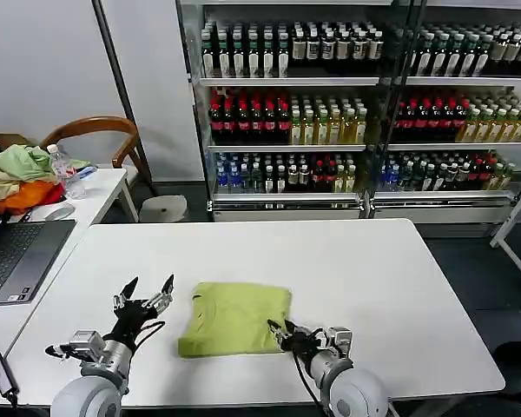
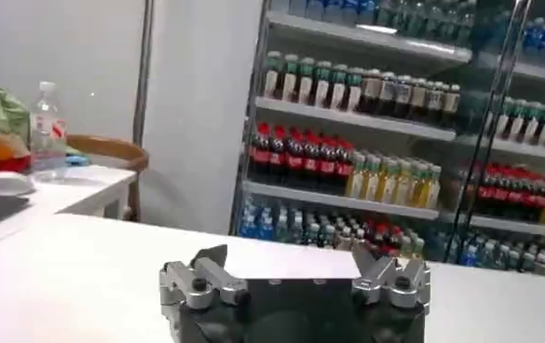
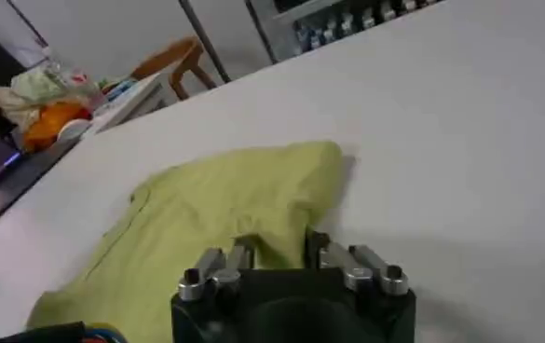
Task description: Fold and organize the clothes.
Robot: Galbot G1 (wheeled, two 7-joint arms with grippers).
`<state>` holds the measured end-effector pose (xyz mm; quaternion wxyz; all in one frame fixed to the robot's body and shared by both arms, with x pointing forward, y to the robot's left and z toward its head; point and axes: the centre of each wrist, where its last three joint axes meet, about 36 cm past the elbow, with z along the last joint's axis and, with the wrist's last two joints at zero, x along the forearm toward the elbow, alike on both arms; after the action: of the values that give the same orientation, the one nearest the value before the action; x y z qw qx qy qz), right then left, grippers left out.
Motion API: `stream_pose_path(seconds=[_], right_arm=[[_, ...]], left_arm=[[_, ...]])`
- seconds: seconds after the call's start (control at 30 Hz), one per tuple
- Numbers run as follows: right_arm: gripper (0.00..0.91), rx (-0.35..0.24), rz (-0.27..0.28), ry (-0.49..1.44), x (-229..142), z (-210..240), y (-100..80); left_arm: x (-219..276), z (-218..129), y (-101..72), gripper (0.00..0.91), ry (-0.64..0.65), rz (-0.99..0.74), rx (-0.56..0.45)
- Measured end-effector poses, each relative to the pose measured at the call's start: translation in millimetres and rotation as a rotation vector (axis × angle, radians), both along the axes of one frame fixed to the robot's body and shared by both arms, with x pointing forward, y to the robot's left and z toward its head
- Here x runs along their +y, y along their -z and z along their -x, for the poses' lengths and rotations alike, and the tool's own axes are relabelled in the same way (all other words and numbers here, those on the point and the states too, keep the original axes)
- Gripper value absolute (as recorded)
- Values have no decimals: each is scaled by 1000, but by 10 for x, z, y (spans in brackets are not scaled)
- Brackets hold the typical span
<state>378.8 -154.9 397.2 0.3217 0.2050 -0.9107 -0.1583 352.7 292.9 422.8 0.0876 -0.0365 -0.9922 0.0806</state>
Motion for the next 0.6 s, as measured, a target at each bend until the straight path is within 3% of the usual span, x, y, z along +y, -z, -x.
stream_pose_path(seconds=[0.23,0.6], right_arm=[[0,-33,20,-8,50,-67,5],[0,-154,62,115,-6,-429,-4]], left_arm=[[22,-17,-5,907,-8,-8,11],[76,-13,17,907,-15,-25,26]])
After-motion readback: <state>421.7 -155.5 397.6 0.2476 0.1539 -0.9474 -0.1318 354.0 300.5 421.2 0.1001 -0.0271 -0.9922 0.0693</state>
